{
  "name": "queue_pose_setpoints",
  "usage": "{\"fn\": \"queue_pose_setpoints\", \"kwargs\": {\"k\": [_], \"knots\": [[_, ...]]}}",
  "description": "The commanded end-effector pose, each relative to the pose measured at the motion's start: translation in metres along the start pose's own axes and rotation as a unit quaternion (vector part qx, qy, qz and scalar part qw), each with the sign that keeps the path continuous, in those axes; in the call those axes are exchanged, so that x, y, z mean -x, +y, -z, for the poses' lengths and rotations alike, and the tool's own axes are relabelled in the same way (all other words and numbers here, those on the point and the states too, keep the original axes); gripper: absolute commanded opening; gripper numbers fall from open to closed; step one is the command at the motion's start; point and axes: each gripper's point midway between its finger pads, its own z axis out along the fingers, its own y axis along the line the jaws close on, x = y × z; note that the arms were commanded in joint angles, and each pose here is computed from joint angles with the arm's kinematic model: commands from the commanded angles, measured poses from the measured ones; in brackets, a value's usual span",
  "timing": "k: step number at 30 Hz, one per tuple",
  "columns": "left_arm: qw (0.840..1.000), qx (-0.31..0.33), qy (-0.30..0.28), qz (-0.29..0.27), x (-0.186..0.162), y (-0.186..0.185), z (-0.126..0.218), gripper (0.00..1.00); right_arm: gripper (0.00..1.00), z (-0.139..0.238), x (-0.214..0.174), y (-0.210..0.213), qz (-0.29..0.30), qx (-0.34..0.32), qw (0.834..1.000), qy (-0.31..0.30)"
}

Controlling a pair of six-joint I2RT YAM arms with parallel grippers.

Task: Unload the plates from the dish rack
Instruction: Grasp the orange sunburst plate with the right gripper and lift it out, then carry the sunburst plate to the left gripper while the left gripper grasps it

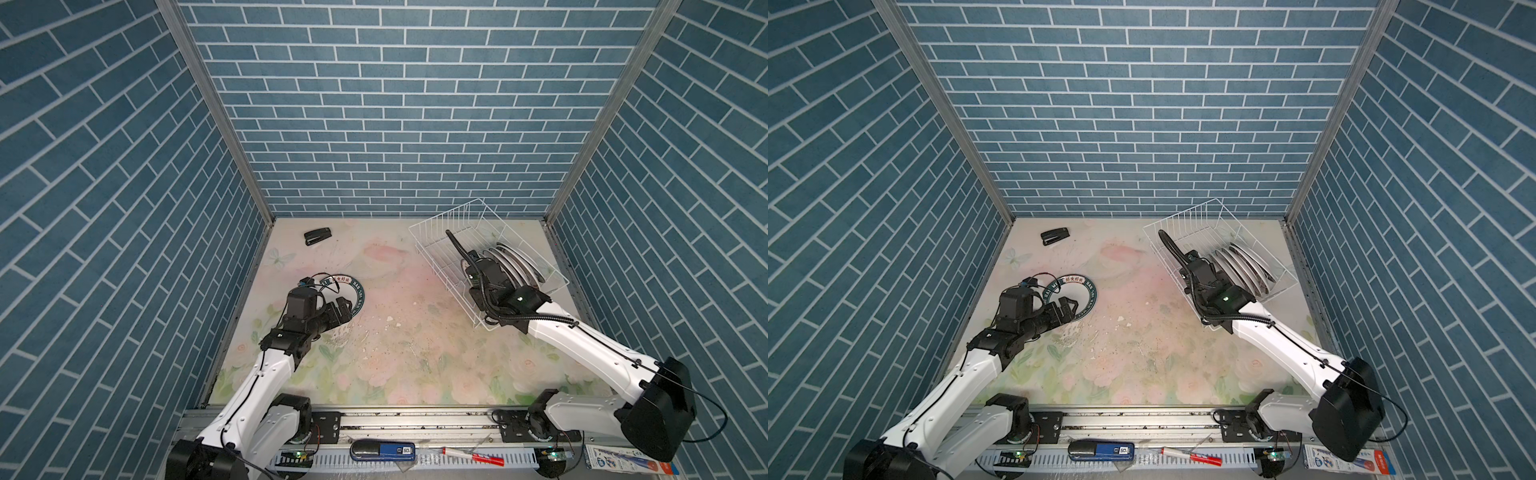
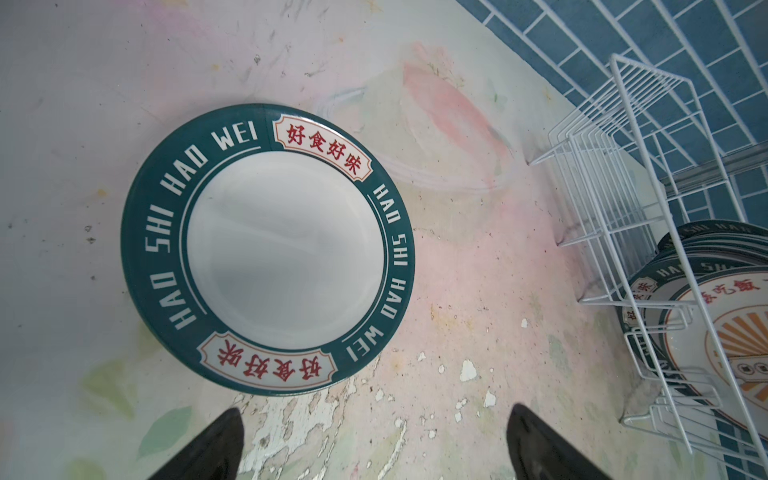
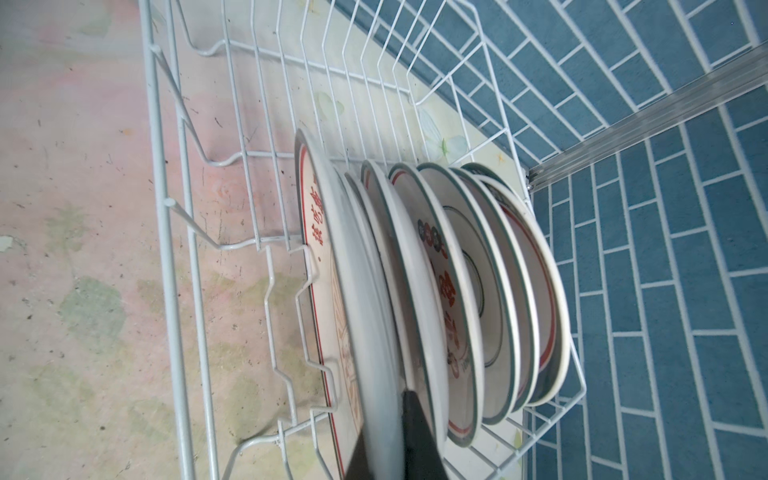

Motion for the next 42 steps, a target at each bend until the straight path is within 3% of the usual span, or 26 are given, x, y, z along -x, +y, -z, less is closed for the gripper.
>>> {"fn": "queue_pose_setpoints", "kwargs": {"k": [1, 15, 23, 29, 35, 42], "knots": [[1.0, -0.016, 0.001, -0.018, -0.003, -0.005, -0.001, 0.99, 0.0, 0.022, 0.027, -0.003, -0.051, 0.021, 0.996, -0.066], [0.999, -0.047, 0.0, -0.02, -0.005, -0.014, -0.004, 0.99, 0.0, 0.06, 0.051, -0.003, -0.114, 0.084, 0.974, -0.174], [0.996, -0.09, -0.007, -0.021, -0.004, -0.027, -0.003, 0.99, 0.0, 0.069, 0.071, 0.019, -0.233, 0.174, 0.923, -0.25], [0.987, -0.16, -0.024, -0.013, 0.0, -0.049, -0.002, 0.99, 0.0, 0.058, 0.074, 0.049, -0.322, 0.25, 0.887, -0.219], [0.978, -0.204, -0.046, -0.015, 0.005, -0.063, 0.004, 0.96, 0.0, 0.049, 0.075, 0.099, -0.358, 0.353, 0.85, -0.158], [0.974, -0.223, -0.044, -0.02, 0.001, -0.07, 0.002, 0.96, 0.0, 0.032, 0.069, 0.137, -0.389, 0.406, 0.82, -0.105]]}}
